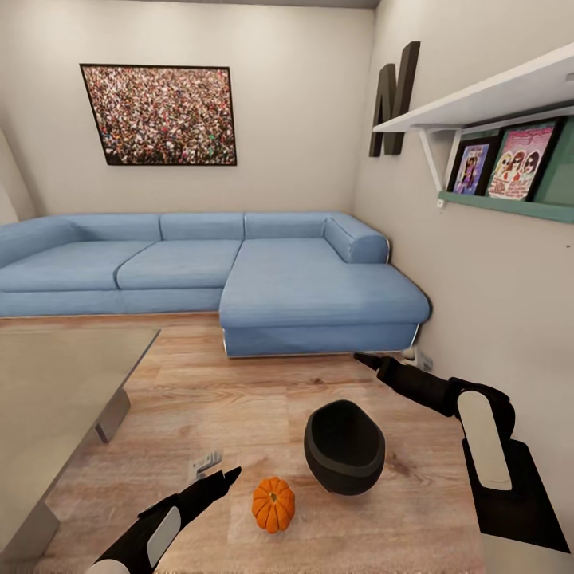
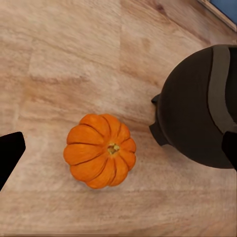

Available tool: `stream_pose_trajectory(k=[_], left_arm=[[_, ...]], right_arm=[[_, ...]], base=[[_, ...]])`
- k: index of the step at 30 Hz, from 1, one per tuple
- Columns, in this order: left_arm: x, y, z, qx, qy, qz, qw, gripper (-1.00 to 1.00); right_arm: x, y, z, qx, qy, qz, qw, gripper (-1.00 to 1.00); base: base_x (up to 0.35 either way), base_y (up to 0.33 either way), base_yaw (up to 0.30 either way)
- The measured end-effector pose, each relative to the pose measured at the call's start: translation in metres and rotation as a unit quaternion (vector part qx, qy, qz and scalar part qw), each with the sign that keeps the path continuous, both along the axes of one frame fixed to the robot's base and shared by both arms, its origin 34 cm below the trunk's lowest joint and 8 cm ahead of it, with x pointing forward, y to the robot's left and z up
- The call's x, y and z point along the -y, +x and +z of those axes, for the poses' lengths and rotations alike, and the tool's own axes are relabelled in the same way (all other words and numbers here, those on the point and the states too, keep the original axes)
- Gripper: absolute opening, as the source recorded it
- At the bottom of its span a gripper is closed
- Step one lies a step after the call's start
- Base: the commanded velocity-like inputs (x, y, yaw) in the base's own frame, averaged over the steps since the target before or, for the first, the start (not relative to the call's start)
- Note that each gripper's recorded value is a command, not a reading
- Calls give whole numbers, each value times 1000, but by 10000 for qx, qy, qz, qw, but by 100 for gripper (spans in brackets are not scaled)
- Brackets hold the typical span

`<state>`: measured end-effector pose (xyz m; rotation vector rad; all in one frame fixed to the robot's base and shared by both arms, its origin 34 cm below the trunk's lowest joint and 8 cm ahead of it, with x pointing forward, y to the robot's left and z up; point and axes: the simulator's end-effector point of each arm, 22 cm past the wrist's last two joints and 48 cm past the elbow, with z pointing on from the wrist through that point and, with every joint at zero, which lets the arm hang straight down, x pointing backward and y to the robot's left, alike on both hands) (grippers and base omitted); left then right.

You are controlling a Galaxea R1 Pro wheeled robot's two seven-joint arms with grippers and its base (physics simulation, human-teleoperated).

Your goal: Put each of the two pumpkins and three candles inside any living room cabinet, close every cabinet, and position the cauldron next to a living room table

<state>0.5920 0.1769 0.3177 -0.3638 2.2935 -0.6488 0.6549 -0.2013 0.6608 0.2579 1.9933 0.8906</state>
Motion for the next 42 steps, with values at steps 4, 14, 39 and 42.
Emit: stream_pose_trajectory(k=[4,14,39,42], left_arm=[[0,-3,-9,-84,0,-2,10000,100],[1,-12,-30,-282,-17,-8,9996,100],[1,-36,-82,-780,-34,-12,9969,100],[2,-40,-88,-843,-33,-15,9964,100]], right_arm=[[8,1,-14,-121,41,-99,9999,100],[34,6,-31,-208,333,-320,9987,100],[-78,-106,-48,-275,869,3704,9244,100],[-82,-110,-56,-382,910,3778,9206,100]], base=[[0,0,0],[0,0,0],[0,0,0],[0,0,0]])
